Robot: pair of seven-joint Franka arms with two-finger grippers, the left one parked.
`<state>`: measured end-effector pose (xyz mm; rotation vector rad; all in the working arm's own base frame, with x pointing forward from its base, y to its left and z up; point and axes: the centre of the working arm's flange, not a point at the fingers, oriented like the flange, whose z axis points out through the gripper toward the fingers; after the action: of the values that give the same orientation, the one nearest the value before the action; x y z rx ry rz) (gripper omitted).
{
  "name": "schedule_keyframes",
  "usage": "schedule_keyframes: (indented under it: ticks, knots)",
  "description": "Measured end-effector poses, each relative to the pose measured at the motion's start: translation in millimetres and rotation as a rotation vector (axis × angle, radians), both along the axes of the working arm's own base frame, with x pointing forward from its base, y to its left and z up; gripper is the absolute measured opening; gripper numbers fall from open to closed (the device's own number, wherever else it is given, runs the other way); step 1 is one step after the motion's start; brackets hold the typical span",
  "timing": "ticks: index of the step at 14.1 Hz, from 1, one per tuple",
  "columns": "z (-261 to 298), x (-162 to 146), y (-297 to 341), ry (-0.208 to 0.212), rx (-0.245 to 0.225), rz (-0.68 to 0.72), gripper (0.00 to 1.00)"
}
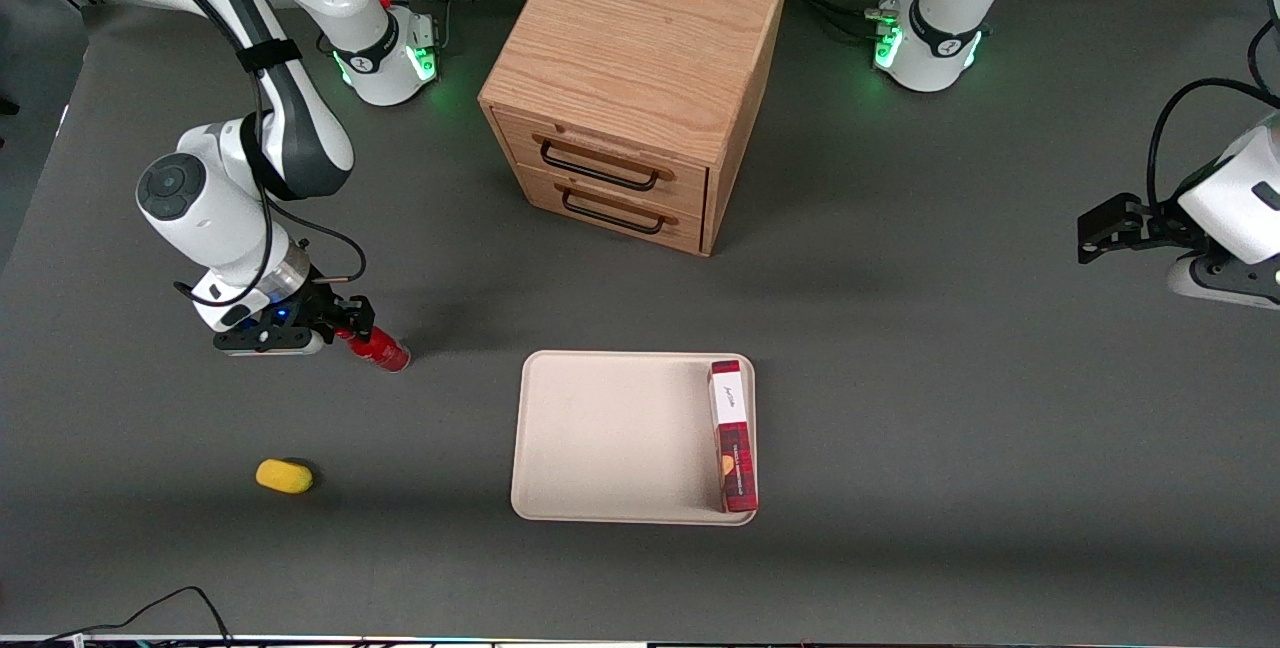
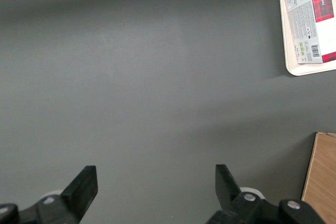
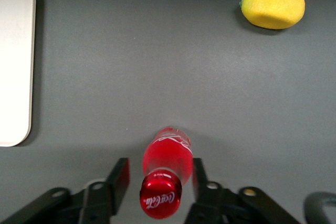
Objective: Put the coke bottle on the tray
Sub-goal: 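Close the right gripper around the bottle's neck, then lift the bottle off the table with the right gripper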
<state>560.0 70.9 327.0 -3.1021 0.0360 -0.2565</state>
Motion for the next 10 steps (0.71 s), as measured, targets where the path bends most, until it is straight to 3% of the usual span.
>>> schedule_keyframes:
  ticks: [1, 2, 6, 10]
  knots:
    - [1, 0, 0, -0.001, 0.0, 0.0, 0.36]
    - [1, 0, 0, -0.001, 0.0, 0.0, 0.31]
    - [13, -3, -1, 0.023, -0.007, 0.0, 0.31]
    - [109, 9, -1, 0.131, -0.036, -0.002, 0.31]
